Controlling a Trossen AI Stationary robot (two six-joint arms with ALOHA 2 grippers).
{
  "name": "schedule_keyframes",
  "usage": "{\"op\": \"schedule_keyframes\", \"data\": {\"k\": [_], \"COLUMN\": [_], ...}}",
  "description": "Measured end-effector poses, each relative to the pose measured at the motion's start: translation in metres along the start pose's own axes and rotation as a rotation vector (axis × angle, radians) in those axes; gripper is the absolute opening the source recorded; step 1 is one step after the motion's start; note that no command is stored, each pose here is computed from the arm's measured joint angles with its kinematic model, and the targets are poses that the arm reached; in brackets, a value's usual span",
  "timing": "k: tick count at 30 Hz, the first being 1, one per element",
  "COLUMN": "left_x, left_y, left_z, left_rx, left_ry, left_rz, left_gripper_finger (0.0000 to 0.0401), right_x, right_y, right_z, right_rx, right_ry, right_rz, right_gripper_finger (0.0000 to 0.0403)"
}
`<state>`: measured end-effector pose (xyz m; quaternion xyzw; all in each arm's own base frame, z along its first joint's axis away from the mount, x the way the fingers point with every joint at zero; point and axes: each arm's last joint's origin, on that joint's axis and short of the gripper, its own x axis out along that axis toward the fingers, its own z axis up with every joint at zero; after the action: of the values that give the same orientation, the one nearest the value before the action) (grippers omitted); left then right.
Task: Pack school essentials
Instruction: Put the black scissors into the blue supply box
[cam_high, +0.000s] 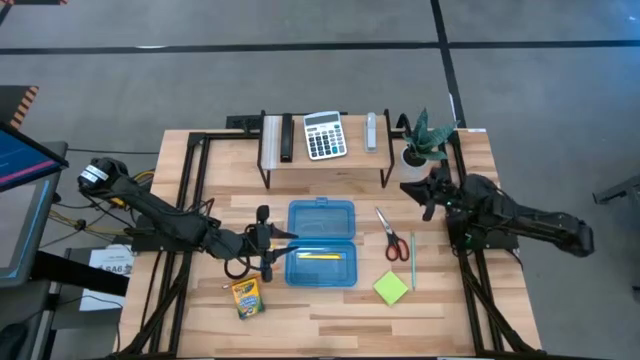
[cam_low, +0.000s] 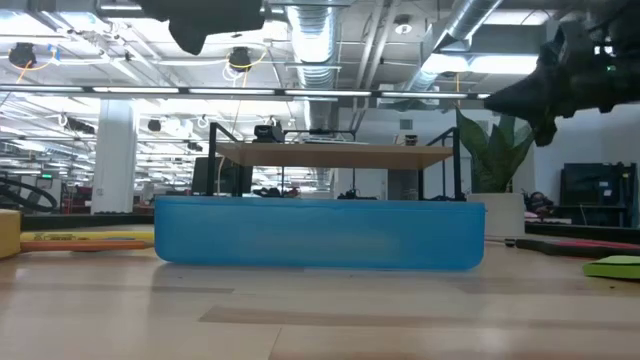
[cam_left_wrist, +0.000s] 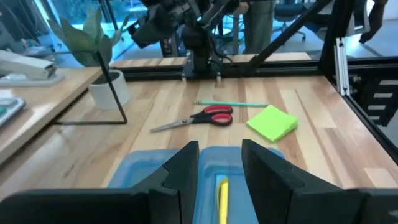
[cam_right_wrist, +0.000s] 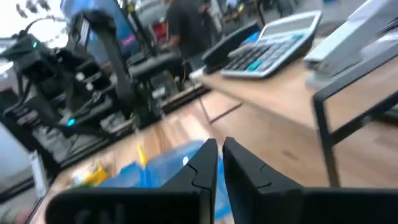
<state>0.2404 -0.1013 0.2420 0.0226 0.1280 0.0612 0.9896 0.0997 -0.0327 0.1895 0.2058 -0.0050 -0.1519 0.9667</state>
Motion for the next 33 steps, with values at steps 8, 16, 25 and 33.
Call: {"op": "schedule_keyframes", "data": {"k": [8,16,25,33], "left_x": [-0.001,-0.009,-0.009,-0.010], "left_y": [0.003,0.015,0.016,0.017], "left_z": [-0.016,-0.039,-0.038,-0.038], "left_rx": [-0.012,-0.105,-0.110,-0.128], "left_ry": [-0.029,-0.113,-0.118,-0.118], "left_rz": [0.014,0.026,0.047,0.048], "left_gripper_finger": [0.0112,0.0112,0.0112,0.0112], "right_x": [0.015,0.029,0.037,0.041], "right_y": [0.011,0.032,0.049,0.063], "right_z": [-0.004,0.002,-0.003,-0.011], "right_rx": [-0.011,-0.042,-0.115,-0.107], "right_ry": [0.213,0.322,0.514,0.664], "right_rz": [0.017,0.073,0.013,-0.004], "right_gripper_finger": [0.0099,0.0133,0.0130,0.0136]}}
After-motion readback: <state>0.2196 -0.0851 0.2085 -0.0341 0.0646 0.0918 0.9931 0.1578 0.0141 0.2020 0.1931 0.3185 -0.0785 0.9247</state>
